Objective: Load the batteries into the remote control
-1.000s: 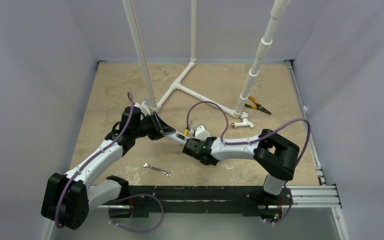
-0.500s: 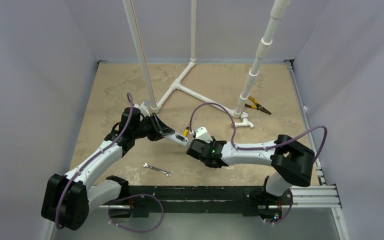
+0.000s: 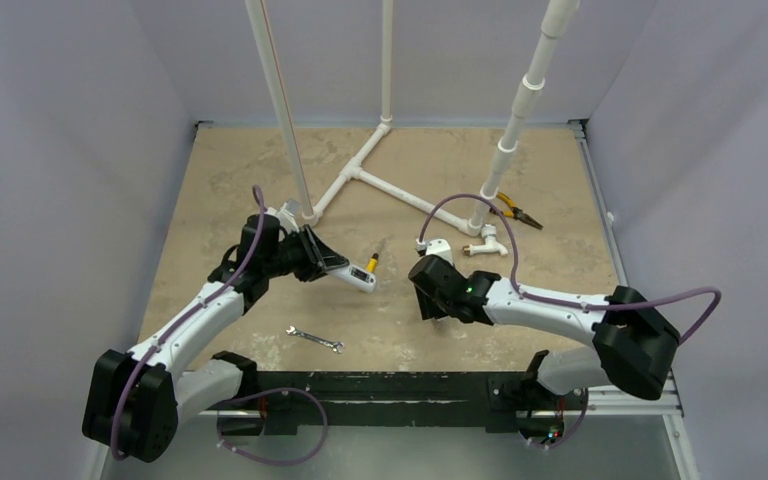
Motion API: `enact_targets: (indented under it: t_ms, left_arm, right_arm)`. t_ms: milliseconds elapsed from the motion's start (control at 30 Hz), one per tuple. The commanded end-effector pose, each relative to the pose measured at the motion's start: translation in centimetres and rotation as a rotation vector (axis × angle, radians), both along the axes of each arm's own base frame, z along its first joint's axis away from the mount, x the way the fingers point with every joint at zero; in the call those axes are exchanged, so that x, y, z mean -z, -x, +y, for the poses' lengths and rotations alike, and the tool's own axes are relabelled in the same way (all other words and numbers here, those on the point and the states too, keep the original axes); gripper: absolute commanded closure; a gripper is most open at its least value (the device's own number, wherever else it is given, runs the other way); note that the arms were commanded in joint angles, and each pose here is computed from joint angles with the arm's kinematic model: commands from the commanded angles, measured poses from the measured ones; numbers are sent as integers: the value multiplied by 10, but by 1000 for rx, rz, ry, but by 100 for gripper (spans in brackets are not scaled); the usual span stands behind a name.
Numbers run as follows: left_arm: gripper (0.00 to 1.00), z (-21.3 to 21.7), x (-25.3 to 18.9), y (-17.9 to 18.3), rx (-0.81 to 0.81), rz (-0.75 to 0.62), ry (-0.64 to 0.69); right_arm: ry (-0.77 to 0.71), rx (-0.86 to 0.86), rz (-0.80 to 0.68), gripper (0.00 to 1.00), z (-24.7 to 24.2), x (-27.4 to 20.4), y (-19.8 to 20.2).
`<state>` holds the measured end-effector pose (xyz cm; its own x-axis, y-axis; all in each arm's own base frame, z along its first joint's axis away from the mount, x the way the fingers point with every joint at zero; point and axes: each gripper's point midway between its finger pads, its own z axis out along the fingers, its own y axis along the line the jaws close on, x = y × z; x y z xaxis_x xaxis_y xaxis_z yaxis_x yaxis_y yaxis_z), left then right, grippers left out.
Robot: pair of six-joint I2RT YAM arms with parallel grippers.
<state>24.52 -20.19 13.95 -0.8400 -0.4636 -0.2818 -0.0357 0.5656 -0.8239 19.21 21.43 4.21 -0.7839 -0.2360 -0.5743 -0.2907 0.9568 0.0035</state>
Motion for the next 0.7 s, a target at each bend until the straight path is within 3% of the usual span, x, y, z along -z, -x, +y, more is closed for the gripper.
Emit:
enact_targets:
  t_ms: [0,200,333,500,667]
  left_arm:
    - [100,-2,-11,-5,17,-51,22]
    - [100,-4,-14,-6,22,-55,32]
    - [100,-4,-17,-7,29,-57,31]
    - [100,-5,-20,-7,32,-62,34]
    - [100,-5,-23,-7,37,-64,36]
  right_arm:
    - [-67,16,42,54,4,0,5]
    - [-95,108,-3,52,-4,-6,-4]
    - [-117,203,-52,69,-22,-16,-20]
    - [-82,264,-18,98,-41,-6,-34]
    - [-22,252,27,100,-44,12,-39]
